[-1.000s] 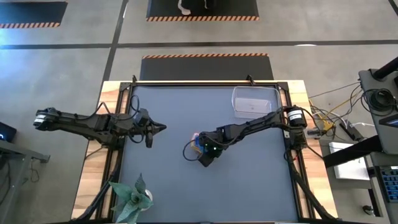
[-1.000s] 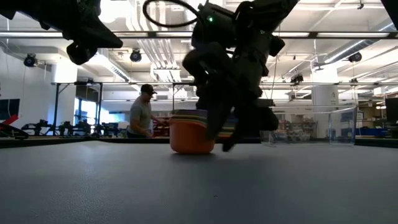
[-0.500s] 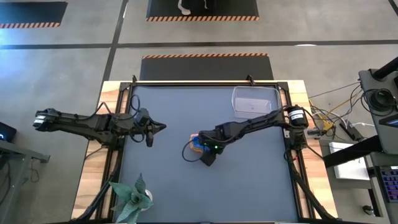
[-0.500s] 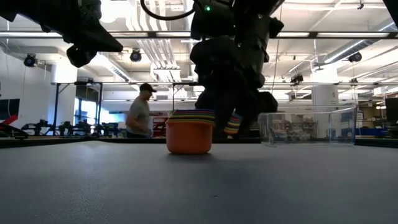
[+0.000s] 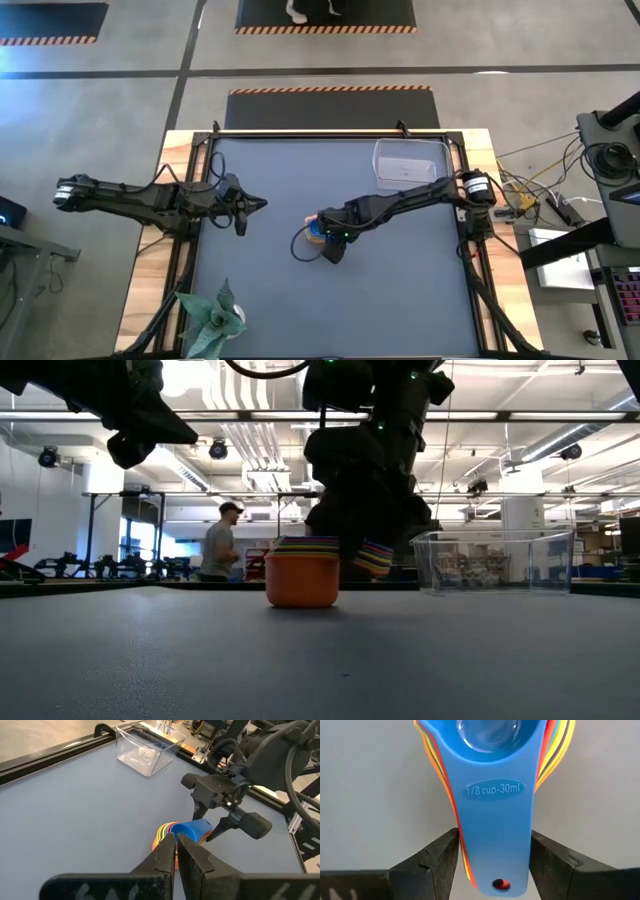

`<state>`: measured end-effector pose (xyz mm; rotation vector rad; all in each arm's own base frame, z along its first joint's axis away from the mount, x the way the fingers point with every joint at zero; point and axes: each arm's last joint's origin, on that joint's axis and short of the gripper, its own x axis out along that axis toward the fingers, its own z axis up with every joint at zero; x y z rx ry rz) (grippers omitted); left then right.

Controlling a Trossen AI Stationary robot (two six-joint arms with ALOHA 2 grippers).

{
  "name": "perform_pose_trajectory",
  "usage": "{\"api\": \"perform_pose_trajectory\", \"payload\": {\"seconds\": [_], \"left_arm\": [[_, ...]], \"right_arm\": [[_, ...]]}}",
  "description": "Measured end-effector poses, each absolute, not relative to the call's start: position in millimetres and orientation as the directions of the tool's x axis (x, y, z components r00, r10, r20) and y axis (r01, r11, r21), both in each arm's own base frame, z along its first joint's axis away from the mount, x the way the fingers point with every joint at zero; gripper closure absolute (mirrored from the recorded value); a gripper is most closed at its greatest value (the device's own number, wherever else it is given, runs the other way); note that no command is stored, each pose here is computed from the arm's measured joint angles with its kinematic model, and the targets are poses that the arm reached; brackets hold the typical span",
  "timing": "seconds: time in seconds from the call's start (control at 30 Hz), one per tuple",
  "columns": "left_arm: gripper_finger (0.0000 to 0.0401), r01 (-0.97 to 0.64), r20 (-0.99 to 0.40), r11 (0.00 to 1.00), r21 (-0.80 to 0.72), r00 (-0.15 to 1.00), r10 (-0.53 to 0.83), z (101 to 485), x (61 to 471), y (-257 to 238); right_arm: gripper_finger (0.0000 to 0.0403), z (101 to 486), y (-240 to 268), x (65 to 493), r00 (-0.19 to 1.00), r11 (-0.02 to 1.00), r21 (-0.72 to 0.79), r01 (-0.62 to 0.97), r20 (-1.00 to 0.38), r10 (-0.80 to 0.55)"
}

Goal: Nest measuring cups in basket
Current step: Put the nested measuring cups into the transparent bin

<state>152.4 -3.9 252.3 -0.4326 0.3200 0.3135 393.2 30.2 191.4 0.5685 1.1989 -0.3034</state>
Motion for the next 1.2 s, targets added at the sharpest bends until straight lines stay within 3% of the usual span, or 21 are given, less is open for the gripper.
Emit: {"api": "perform_pose_trajectory", "payload": {"seconds": [0.43,0.93,1.2], "left_arm": [[0.0401,-0.361,-0.365,0.862,-0.357,0.903,0.227,252.2,152.4,-3.9],[0.0401,-0.380,-0.366,0.853,-0.358,0.897,0.247,252.1,152.4,-0.5],[0.0401,-0.380,-0.365,0.853,-0.358,0.898,0.247,252.1,152.4,-0.5]], "right_arm": [[0.0200,190.9,36.6,390.8,0.341,0.850,0.122,0.513,-0.937,-0.072],[0.0271,190.4,36.3,389.6,0.329,0.867,0.107,0.487,-0.942,-0.069],[0.0261,190.6,36.8,390.3,0.336,0.872,0.120,0.475,-0.940,-0.053]]}}
